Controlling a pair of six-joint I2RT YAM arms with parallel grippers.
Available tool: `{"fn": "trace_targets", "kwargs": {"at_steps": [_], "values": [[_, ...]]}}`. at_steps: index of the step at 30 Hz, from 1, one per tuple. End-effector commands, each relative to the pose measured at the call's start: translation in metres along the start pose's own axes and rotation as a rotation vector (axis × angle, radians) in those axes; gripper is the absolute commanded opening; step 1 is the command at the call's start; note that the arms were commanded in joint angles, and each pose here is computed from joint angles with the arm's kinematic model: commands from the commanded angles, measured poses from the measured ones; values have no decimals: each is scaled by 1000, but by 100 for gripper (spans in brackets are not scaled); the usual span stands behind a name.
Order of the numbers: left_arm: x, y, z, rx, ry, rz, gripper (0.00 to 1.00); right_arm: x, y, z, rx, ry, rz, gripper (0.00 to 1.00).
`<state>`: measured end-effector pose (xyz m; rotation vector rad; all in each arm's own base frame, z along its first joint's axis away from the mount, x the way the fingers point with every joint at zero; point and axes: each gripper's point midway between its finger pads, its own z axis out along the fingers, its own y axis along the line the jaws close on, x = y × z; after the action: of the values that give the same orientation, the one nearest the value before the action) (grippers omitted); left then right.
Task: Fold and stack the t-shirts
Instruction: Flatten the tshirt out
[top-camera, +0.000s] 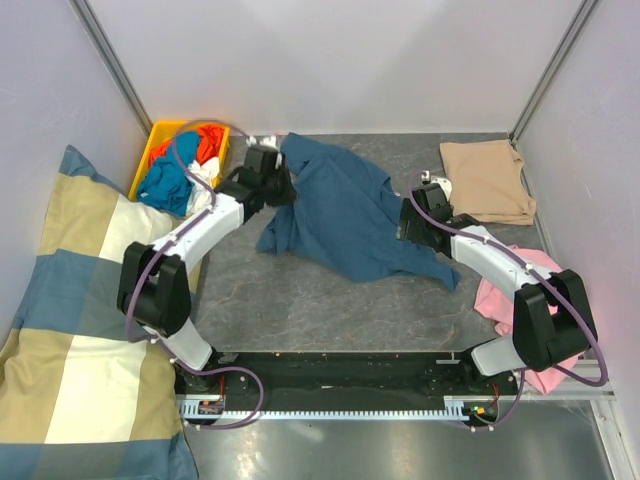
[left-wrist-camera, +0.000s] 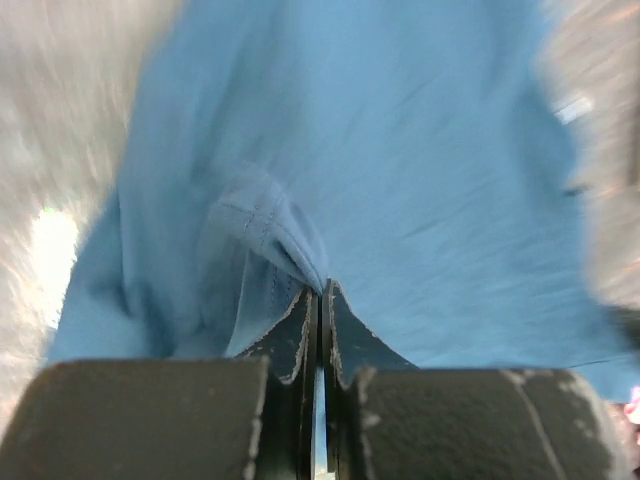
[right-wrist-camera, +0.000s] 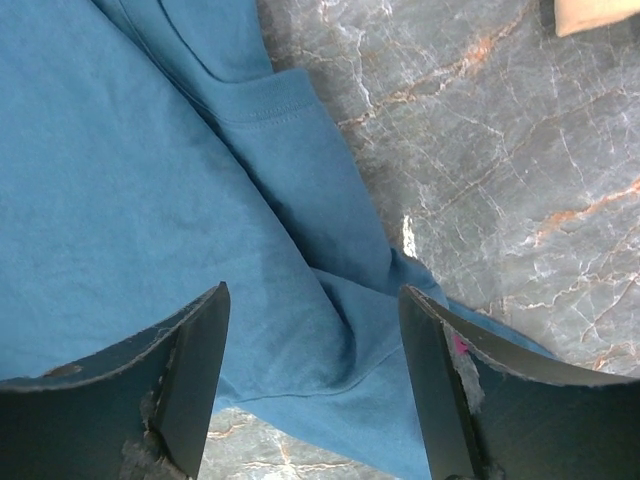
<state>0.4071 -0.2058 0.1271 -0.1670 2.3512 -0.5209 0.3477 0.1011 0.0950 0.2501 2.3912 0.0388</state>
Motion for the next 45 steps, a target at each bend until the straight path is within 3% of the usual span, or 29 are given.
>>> {"fn": "trace_targets", "kwargs": {"at_steps": [1,4,12,17,24,30,34,45], "values": [[-111,-41,-87,32,-271,143,2,-4,0,-14,-30,-35,15,80],[-131,-26,-93,-48,-313,179,2,1,-4,-23,-36,-42,26,83],[-130,15,-49,-131,-230,159,2,22,-19,-56,-62,-17,49,84],[-139,20,-47,-136,-239,147,2,33,-31,-71,-51,-23,68,85],[-147,39,-48,-178,-250,140,2,68,-41,-73,-28,86,76,84],[-174,94,-52,-248,-275,60,2,89,-42,-65,-34,112,118,84],[-179,113,-51,-265,-270,31,2,98,-30,-62,-104,126,123,84],[-166,116,-36,-239,-222,11,2,101,19,-59,-354,152,69,83]]}}
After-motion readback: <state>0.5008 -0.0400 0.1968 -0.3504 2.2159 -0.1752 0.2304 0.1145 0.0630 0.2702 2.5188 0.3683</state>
